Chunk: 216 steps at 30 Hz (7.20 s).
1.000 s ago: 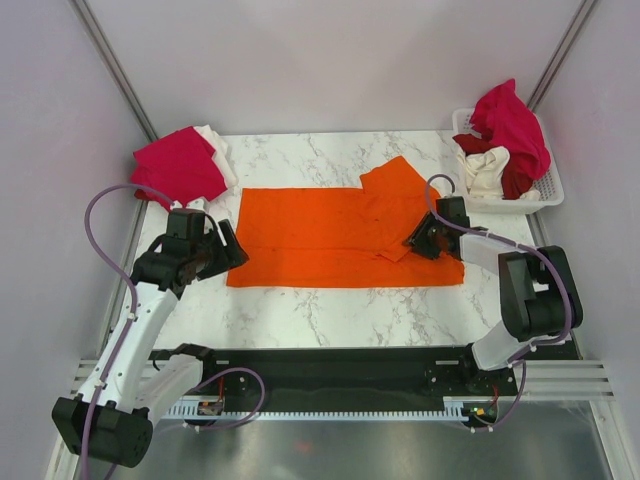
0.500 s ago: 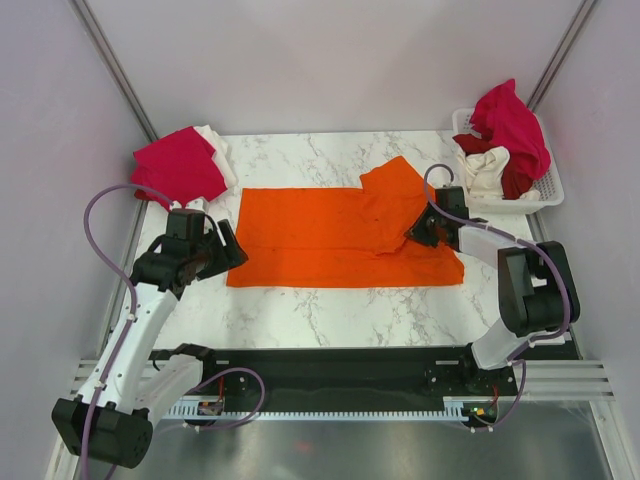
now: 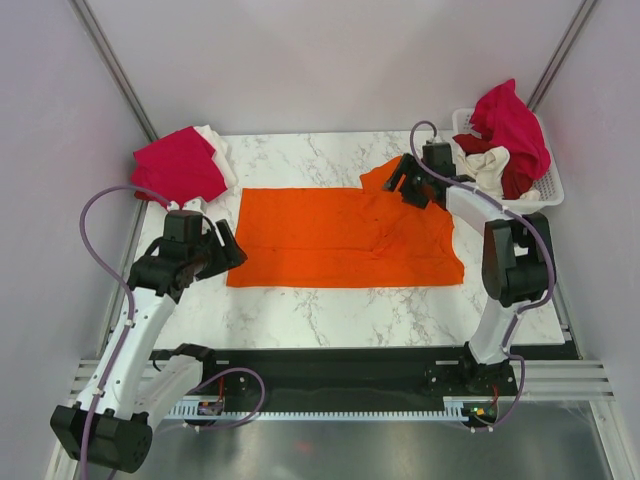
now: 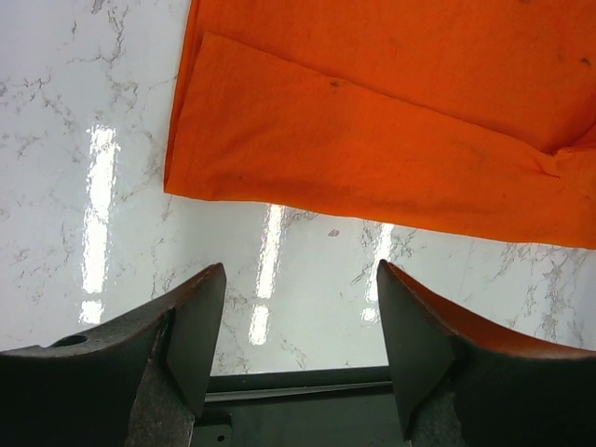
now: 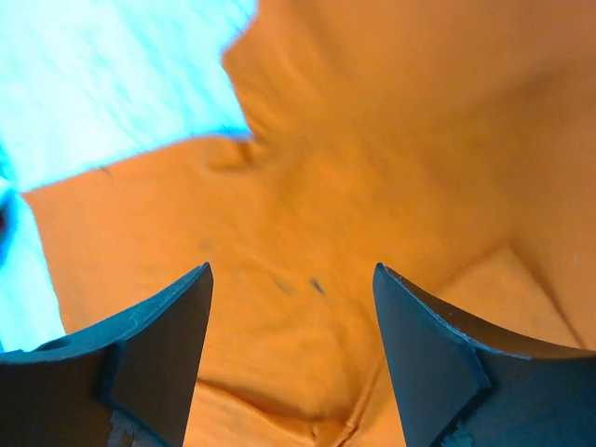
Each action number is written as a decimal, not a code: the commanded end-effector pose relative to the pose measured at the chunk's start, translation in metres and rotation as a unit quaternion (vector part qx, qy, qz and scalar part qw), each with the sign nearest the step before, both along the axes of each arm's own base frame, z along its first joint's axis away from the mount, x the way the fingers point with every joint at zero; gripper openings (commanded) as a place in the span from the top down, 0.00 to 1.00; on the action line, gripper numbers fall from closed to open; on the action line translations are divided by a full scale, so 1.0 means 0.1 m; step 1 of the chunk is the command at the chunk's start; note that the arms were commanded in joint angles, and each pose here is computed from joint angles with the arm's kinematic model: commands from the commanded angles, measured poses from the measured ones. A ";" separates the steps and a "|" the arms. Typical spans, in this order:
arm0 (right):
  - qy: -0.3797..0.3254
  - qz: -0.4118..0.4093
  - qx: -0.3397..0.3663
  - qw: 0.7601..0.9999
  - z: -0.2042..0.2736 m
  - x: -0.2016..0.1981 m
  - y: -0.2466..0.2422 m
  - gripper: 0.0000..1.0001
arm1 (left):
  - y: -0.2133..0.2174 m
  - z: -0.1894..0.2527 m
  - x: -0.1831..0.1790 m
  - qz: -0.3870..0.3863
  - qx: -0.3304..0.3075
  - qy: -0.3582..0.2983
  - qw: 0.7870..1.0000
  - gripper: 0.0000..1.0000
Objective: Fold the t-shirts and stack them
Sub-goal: Fold the tshirt
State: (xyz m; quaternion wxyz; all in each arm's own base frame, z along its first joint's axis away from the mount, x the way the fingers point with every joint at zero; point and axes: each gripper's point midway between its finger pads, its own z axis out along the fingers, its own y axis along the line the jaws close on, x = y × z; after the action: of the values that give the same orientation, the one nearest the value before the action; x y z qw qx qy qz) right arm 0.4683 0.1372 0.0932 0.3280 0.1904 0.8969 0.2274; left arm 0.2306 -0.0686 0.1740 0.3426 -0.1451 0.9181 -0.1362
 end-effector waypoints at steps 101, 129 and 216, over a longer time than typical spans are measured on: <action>-0.076 -0.003 0.018 0.997 -0.61 1.74 -0.33 1.00 | 0.30 -1.34 3.30 0.075 0.145 0.073 0.984 0.36; -0.090 0.011 0.050 0.995 -0.48 1.74 -0.28 1.00 | 0.25 -1.23 3.29 0.056 0.130 0.068 0.988 0.98; 0.022 -0.127 -0.093 0.987 0.19 -2.09 -1.16 0.04 | 0.62 -0.86 1.06 0.030 0.187 0.182 0.965 0.28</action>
State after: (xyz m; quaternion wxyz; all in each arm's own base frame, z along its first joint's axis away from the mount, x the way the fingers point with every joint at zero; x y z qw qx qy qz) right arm 0.2633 0.0292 0.1205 0.3605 0.2433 0.8932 0.1140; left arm 0.3298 -0.0146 0.0529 0.1438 -0.1045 0.9819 0.0659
